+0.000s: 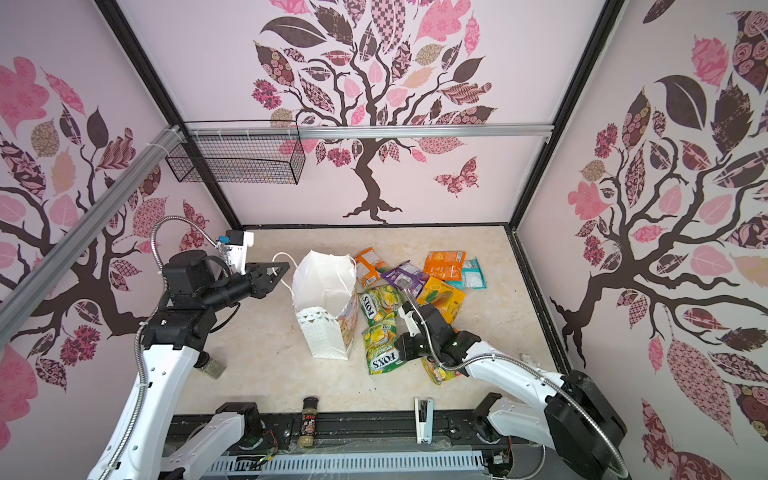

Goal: Place the snacks into the paper bag
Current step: 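Lower the right gripper onto the green Fox's Spring Tea packet and close it, then lift the green Fox's packet with the right gripper, raising it high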

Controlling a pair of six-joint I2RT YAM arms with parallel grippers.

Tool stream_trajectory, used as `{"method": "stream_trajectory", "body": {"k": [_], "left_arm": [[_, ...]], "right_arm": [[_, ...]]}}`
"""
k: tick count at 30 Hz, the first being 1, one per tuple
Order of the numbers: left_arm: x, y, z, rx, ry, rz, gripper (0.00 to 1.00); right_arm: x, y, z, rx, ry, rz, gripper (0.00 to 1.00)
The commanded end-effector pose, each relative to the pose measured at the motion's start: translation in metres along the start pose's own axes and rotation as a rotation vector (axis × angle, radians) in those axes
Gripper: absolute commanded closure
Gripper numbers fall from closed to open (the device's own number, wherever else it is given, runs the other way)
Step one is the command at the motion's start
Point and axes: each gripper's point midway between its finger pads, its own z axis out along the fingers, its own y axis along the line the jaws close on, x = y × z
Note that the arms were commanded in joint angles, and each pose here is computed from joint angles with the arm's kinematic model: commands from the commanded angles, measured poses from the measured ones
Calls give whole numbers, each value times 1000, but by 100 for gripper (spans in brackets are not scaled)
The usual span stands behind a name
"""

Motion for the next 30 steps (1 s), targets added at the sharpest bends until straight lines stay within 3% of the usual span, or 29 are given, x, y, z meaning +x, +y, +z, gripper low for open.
{"method": "stream_trajectory", "body": {"k": [1,9,21,30], "left_arm": [[3,-3,-2,12,-5,17,77],[2,-4,-2,18,-9,18,77],[3,-6,-1,32,-8,17,78],[8,-6,-3,30,-2,17,78]], "right_arm": [[-16,17,-13,-46,-56,-15,100],[-30,28,-34,-59,-115,-28,100],[-69,46,-82,-72,-326,-60,100],[-91,57,-91,-14,-295,-148,100]]}}
